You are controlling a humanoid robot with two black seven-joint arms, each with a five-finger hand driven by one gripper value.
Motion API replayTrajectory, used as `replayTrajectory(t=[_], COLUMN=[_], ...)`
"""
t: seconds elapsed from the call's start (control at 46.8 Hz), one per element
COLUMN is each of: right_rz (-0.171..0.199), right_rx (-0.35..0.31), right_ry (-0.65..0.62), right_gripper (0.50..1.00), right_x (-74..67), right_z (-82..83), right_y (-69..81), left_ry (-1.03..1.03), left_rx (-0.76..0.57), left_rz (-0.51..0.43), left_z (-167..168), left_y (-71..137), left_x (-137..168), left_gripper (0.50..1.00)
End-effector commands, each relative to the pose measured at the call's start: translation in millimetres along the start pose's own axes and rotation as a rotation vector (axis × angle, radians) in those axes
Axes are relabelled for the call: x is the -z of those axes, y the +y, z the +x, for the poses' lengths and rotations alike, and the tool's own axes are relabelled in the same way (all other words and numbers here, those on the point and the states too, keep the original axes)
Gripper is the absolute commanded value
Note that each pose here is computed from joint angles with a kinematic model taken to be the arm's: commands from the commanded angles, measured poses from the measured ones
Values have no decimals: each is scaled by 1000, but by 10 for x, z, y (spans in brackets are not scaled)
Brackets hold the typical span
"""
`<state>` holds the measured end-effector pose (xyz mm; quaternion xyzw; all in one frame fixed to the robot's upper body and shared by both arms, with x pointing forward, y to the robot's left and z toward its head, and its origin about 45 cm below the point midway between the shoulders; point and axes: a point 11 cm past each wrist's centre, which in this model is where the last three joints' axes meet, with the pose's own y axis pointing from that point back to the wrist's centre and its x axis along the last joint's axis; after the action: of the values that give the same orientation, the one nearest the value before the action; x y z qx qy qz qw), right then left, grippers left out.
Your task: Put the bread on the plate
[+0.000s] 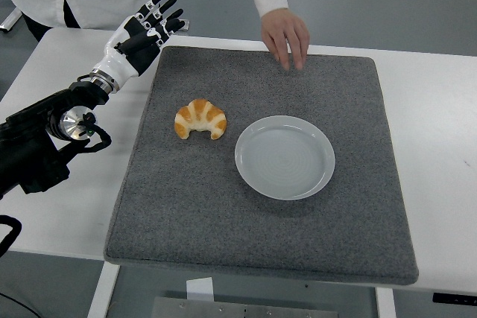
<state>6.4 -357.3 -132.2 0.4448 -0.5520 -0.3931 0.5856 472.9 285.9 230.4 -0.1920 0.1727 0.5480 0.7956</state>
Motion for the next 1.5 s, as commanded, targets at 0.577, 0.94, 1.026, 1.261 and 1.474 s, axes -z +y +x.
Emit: replayTrajectory(t=[0.577,0.94,1.026,1.261,1.474], right_rz=[0,0,0,0,0], right_rx=[0,0,2,2,0], right_ry=[0,0,0,0,0], right_gripper=[952,952,952,952,952], right_x=[0,0,0,0,0], right_z=[0,0,-2,-2,0], right_y=[0,0,0,0,0], left_ry=[8,24,9,-4,-4], left_rx=[5,13,-12,-21,-14], left_rz=[-1,-20,-20,-15,-21], left_z=[-27,-59,-34,-9,-23], left_y=[-12,-50,-57,-45,-58], left_x=[22,-37,-45,-42,-80], left_gripper=[992,992,992,992,992])
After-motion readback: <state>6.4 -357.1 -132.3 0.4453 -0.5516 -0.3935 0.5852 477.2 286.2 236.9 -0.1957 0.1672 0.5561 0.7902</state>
